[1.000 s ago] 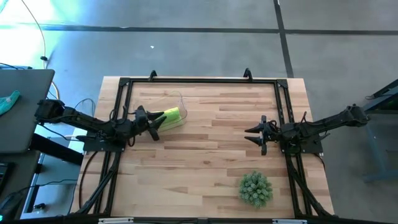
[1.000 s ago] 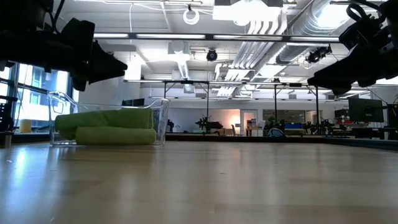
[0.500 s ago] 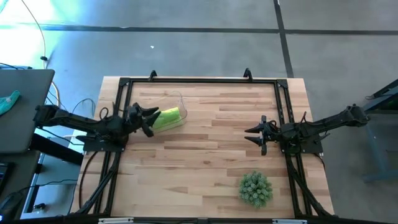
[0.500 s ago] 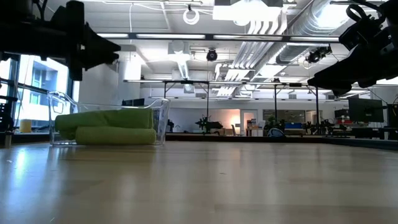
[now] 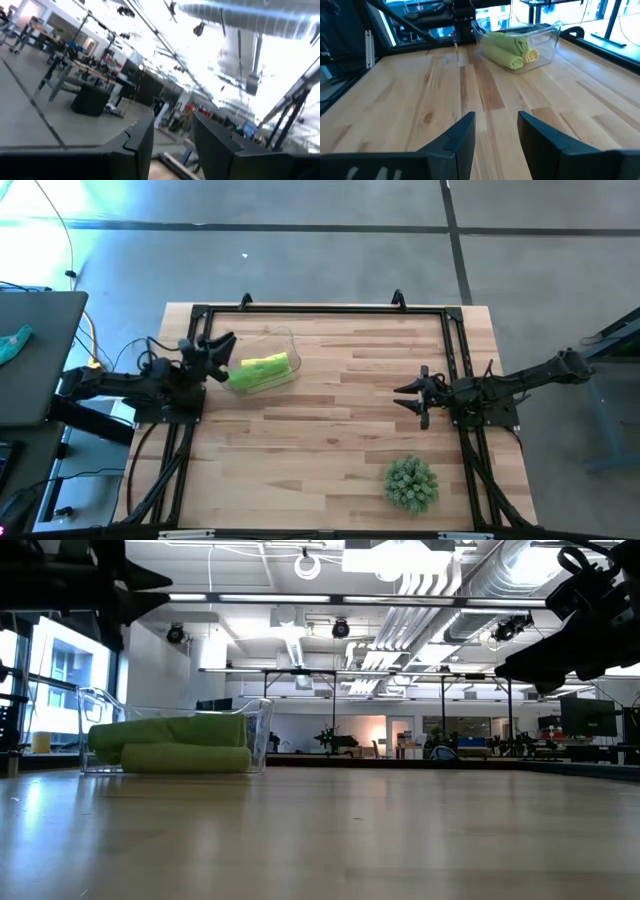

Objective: Roll microfiber towels into tight, uniform cylinder then place into a basket
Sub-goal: Return To Home Position

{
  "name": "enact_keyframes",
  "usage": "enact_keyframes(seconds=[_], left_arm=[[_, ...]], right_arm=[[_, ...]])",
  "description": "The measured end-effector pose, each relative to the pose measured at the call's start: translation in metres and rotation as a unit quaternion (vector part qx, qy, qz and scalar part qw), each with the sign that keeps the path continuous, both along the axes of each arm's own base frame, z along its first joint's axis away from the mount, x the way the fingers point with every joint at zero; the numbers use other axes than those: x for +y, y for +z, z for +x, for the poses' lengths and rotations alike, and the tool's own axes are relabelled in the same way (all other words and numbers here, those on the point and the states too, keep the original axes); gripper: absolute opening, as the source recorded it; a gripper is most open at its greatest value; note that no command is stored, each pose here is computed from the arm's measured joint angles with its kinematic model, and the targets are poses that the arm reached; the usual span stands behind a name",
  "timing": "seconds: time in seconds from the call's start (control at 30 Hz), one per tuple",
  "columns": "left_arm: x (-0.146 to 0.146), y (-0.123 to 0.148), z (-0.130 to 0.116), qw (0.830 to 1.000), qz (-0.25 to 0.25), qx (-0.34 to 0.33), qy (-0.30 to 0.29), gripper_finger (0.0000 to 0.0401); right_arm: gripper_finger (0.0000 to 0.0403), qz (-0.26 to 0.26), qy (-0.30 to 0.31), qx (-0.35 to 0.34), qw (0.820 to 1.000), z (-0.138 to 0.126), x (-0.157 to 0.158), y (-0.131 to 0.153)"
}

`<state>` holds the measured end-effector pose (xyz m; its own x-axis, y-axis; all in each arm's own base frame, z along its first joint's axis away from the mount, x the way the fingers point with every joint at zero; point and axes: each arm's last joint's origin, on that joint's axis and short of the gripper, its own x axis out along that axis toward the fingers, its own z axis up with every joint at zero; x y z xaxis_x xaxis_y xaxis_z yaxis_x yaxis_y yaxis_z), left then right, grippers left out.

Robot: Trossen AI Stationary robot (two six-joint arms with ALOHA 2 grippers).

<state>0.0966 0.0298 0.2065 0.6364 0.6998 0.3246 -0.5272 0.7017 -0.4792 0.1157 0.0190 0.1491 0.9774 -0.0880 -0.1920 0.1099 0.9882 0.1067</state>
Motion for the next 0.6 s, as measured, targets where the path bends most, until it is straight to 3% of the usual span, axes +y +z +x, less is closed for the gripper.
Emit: enact_keyframes(seconds=[0.27, 0.6], left_arm=[[0.003, 0.010, -0.016, 0.997, 0.010, -0.067, 0.032, 0.0122], [0.006, 0.016, -0.030, 0.991, 0.022, -0.116, 0.067, 0.0122]], right_arm=[[0.0140, 0.012, -0.028, -0.047, 0.998, -0.006, -0.010, 0.009], [0.0140, 0.006, -0.178, -0.102, 0.979, -0.017, -0.044, 0.018]])
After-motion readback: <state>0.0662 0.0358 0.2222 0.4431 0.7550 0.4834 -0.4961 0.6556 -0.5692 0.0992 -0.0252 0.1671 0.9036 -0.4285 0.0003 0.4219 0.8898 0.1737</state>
